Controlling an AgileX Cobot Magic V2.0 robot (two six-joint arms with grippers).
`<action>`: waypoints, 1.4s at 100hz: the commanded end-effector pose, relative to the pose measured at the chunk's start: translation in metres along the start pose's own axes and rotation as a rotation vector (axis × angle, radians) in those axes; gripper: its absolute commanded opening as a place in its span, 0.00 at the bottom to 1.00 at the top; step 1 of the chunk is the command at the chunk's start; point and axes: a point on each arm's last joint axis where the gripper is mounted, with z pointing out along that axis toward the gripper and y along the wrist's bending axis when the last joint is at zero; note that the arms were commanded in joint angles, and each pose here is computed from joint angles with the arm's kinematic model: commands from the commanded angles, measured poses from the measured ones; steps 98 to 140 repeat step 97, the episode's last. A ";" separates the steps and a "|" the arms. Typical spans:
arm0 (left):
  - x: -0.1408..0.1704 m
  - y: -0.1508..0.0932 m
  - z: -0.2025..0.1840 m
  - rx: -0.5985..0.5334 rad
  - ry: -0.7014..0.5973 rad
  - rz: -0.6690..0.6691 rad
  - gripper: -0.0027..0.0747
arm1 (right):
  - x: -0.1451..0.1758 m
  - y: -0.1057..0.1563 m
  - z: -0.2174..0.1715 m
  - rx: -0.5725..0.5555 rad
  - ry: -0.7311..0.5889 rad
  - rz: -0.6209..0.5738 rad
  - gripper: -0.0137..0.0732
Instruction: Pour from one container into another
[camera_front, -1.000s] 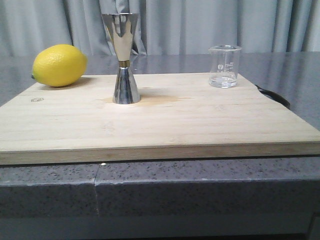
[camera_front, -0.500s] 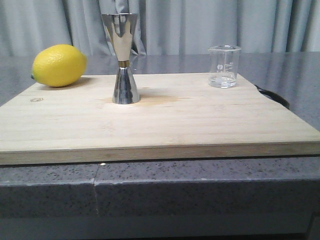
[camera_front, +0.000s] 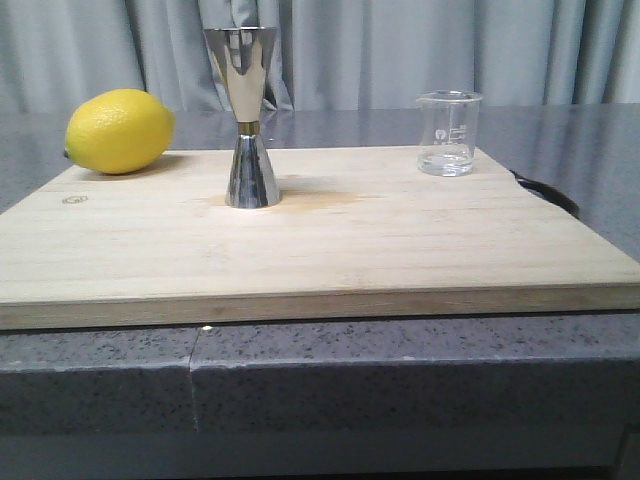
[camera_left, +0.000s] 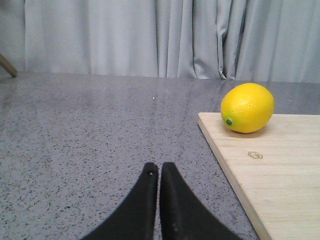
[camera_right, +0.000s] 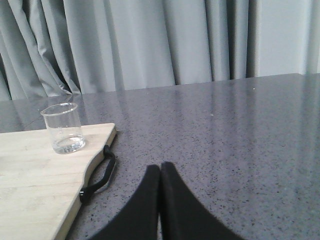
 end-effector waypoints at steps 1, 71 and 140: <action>-0.004 0.000 -0.002 0.002 -0.098 -0.018 0.01 | 0.002 0.001 -0.001 -0.017 -0.060 -0.017 0.08; -0.004 0.000 -0.002 0.002 -0.098 -0.018 0.01 | -0.001 0.000 -0.001 0.002 -0.089 -0.028 0.08; -0.004 0.000 -0.002 0.002 -0.098 -0.018 0.01 | -0.001 0.000 -0.001 0.002 -0.089 -0.028 0.08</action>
